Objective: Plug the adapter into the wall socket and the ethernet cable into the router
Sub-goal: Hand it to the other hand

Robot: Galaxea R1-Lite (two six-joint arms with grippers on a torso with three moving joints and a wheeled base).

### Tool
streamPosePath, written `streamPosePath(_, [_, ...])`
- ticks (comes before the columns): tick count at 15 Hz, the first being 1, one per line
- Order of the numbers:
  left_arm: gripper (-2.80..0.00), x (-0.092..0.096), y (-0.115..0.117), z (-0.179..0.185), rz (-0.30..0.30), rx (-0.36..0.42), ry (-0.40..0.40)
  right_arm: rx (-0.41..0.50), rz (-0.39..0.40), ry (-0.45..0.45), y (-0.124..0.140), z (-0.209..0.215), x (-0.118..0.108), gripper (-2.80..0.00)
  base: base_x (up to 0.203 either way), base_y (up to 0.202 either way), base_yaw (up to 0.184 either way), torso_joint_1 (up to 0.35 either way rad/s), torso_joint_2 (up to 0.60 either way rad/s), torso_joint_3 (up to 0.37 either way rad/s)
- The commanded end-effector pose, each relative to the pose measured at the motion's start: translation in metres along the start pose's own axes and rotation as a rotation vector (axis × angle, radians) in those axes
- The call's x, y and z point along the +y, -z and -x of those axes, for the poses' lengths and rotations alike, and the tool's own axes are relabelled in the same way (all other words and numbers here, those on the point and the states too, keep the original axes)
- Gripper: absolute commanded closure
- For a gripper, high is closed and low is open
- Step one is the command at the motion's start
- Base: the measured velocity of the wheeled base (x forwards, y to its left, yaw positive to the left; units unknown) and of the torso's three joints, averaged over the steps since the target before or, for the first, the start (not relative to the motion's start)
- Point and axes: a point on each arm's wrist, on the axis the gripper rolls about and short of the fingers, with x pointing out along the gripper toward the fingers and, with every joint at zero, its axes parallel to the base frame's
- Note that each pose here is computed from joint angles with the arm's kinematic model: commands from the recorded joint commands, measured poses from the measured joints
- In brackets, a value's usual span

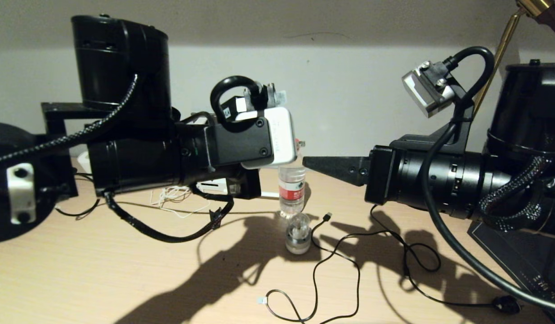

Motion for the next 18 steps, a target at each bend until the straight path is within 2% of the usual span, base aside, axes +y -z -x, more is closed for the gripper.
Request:
streamPosePath(1, [0.00, -0.002, 0.000, -0.003, -0.005, 0.001, 0.008, -0.009, 0.000, -0.007, -0.002, 0.002, 0.001, -2.80, 0.000, 0.000, 0.000, 0.000, 0.00, 0.000])
streamPosePath(9, [0.00, -0.007, -0.003, 0.003, -0.012, -0.009, 0.019, 0.004, 0.000, 0.001, -0.001, -0.018, -0.004, -2.80, 0.000, 0.000, 0.000, 0.000, 0.00, 0.000])
streamPosePath(18, [0.00, -0.012, -0.012, 0.007, -0.019, -0.040, 0.030, -0.011, 0.000, 0.009, -0.005, -0.023, -0.004, -2.80, 0.000, 0.000, 0.000, 0.000, 0.00, 0.000])
